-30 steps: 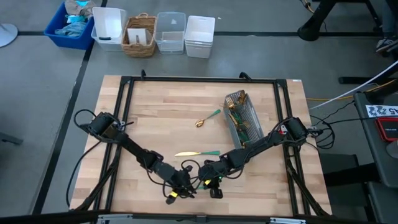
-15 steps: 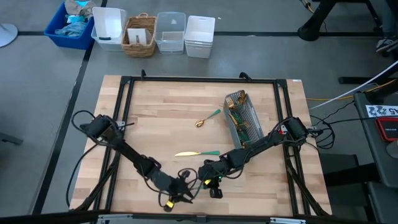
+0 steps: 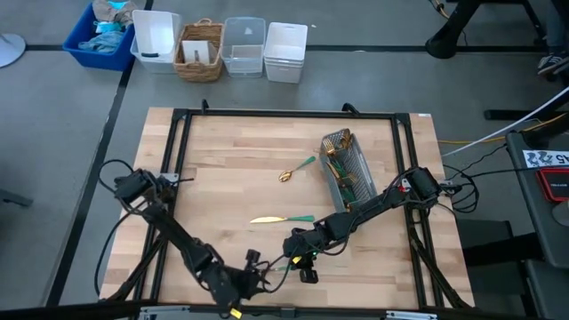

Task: Sort silverware
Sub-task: Put the bottom left knife into the bottom section of the basket

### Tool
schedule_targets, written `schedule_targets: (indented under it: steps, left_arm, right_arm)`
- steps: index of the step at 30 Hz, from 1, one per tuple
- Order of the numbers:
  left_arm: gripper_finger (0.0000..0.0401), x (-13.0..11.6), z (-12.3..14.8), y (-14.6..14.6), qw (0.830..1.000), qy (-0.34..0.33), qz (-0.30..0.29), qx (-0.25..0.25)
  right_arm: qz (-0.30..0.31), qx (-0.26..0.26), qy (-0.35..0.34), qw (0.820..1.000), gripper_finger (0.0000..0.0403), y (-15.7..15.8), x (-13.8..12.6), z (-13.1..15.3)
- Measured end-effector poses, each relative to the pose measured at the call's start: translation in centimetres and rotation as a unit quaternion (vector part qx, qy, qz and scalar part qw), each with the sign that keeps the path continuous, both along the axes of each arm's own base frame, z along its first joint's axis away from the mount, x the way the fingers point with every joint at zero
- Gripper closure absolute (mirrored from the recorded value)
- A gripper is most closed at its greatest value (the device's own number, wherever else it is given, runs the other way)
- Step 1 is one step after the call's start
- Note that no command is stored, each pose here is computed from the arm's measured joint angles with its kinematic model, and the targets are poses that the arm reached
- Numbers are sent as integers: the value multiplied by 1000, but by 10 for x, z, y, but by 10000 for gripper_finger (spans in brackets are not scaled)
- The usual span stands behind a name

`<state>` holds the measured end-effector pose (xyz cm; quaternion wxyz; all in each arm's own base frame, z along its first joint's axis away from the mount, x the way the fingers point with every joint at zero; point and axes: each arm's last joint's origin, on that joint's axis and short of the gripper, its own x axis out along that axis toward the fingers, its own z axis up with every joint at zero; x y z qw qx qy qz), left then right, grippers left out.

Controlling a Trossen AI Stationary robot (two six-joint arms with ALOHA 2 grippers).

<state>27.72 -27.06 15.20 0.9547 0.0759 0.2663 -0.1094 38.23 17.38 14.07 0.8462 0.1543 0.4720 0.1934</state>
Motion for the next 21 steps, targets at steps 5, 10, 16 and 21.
schedule_targets:
  steps: [5, 10, 16, 21]
  left_arm:
    - [322, -9, -3, -2, 998, -2, 38, 55]
    - [322, -11, -8, 3, 996, 22, 53, 68]
    - [322, -7, -8, 8, 995, 26, 63, 69]
    - [306, -3, -8, 13, 994, 31, 107, 15]
  right_arm:
    - [-1, 1, 0, 1000, 336, 0, 0, 0]
    - [-11, 8, 7, 1000, 336, 0, 0, 0]
    - [-18, 13, 12, 1000, 336, 0, 0, 0]
    - [-28, 20, 18, 999, 336, 0, 0, 0]
